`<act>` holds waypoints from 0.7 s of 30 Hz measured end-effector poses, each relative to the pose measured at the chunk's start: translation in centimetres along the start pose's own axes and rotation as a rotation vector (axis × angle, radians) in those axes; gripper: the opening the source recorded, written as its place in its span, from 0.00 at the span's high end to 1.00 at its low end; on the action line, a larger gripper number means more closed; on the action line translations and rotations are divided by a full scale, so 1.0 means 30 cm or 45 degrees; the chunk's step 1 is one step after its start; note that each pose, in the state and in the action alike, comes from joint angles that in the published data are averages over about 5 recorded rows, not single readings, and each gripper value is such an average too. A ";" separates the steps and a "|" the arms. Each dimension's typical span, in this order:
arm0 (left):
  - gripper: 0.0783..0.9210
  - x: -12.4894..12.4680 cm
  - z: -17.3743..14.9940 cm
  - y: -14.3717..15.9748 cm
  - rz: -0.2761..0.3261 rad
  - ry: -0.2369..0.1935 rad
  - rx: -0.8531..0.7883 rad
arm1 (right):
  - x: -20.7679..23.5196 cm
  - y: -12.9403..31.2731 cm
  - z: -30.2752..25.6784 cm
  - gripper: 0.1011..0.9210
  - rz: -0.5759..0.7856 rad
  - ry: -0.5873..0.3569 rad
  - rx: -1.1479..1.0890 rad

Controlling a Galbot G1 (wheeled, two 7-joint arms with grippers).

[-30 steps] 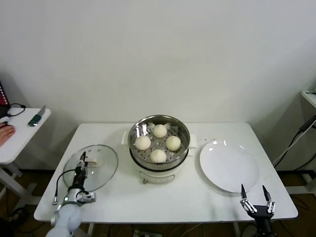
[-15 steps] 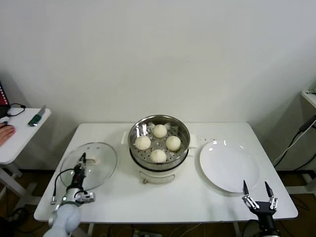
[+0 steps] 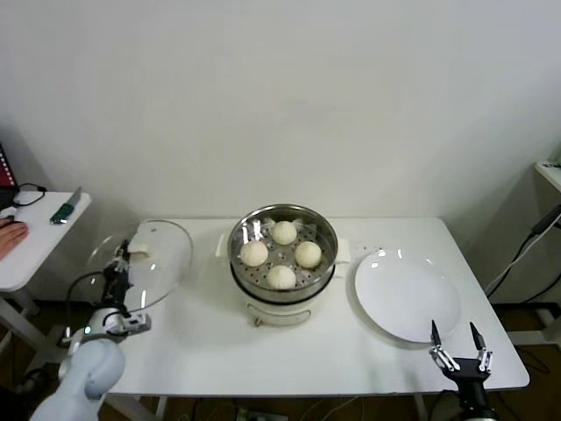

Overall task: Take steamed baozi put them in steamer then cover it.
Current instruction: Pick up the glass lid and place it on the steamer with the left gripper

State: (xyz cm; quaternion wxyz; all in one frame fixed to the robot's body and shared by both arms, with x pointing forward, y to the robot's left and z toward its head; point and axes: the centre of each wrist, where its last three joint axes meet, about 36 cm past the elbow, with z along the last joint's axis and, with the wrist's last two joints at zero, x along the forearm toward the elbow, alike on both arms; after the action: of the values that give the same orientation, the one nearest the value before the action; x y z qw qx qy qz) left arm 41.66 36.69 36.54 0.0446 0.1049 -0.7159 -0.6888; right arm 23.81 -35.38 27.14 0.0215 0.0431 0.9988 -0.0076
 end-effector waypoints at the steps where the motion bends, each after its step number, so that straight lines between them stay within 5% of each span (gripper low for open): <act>1: 0.93 -0.003 -0.013 0.031 -0.003 0.006 0.012 | 0.000 0.003 0.000 0.12 -0.001 0.000 0.000; 11: 0.93 0.011 -0.244 0.251 0.017 0.012 0.106 | -0.009 0.029 -0.003 0.12 -0.014 -0.008 0.003; 21: 0.93 0.055 -0.520 0.329 0.072 -0.089 0.092 | -0.018 0.040 -0.004 0.12 -0.018 -0.018 0.000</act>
State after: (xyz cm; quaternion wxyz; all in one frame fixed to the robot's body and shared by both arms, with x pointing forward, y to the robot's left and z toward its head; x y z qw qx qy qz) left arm 42.42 21.38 46.95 0.0352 0.0622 -0.7442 -0.6642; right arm 24.46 -34.22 27.26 0.0286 0.0358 0.9989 -0.0082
